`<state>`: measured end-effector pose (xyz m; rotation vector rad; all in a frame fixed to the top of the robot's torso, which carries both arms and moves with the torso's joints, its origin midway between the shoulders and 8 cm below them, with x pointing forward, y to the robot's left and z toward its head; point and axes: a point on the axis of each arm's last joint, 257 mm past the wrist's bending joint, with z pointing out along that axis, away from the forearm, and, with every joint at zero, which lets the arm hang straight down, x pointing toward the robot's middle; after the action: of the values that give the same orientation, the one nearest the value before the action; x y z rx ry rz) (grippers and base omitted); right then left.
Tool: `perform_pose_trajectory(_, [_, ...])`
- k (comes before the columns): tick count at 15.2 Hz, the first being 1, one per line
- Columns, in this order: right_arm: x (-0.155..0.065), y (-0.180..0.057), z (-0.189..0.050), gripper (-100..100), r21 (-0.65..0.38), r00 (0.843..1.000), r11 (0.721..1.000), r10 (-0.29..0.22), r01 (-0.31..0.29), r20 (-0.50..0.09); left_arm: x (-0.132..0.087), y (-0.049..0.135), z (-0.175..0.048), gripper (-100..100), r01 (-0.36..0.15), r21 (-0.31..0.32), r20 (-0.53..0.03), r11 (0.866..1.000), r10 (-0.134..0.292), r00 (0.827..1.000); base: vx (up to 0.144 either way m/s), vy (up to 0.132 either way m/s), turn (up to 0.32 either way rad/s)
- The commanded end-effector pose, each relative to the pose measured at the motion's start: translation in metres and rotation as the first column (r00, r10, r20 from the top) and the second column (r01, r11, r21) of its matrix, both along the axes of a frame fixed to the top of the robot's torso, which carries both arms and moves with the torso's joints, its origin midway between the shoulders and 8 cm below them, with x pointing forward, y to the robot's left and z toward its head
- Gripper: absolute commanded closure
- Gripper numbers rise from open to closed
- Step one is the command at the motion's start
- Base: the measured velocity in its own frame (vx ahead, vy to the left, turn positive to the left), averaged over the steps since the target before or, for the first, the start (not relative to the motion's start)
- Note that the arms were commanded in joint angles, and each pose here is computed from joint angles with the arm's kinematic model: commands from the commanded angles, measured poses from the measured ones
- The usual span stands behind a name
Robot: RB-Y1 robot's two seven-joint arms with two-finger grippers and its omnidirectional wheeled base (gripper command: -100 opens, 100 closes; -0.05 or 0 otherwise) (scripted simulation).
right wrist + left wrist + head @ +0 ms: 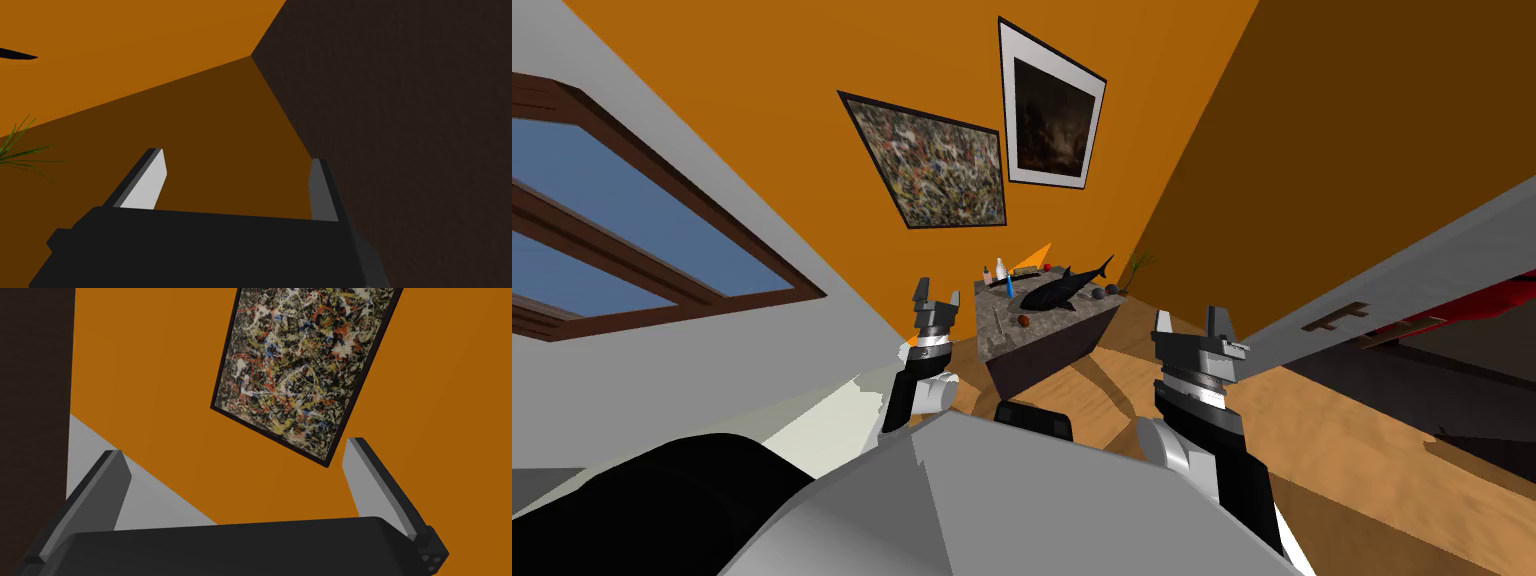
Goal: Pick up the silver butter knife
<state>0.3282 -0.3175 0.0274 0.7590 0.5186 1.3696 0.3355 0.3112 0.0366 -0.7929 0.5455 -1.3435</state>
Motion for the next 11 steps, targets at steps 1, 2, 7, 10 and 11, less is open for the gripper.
perform_pose_trajectory(1, [0.0, 0.0, 0.0, 0, 0.0, 1.0, 1.0, 0.0, 0.0, 0.0, 0.004, -0.004, -0.002, -100, 0.016, 0.043, -0.024, 0.999, -0.015, 1.0, -0.022, -0.02, -0.03])
perform_pose_trajectory(2, [0.0, 0.0, 0.0, 0, 0.0, 1.0, 1.0, 0.0, 0.0, 0.0, 0.004, -0.004, -0.002, -100, 0.016, 0.043, -0.024, 0.999, -0.015, 1.0, -0.04, -0.031, -0.038])
perform_pose_trajectory(7, [0.0, 0.0, 0.0, 0, 0.0, 1.0, 1.0, 0.0, 0.0, 0.0, 0.015, -0.01, -0.015, -100, 0.037, 0.139, -0.102, 0.99, -0.022, 0.995, -0.044, -0.034, -0.067])
perform_pose_trajectory(10, [0.0, 0.0, 0.0, 0, 0.0, 1.0, 1.0, 0.0, 0.0, 0.0, 0.025, -0.009, -0.028, -100, 0.04, 0.204, -0.171, 0.978, -0.004, 0.985, -0.017, -0.022, -0.128])
perform_pose_trajectory(11, [0.0, 0.0, 0.0, 0, 0.0, 1.0, 1.0, 0.0, 0.0, 0.0, 0.03, -0.007, -0.036, -100, 0.038, 0.235, -0.209, 0.971, 0.012, 0.978, -0.009, -0.021, -0.115])
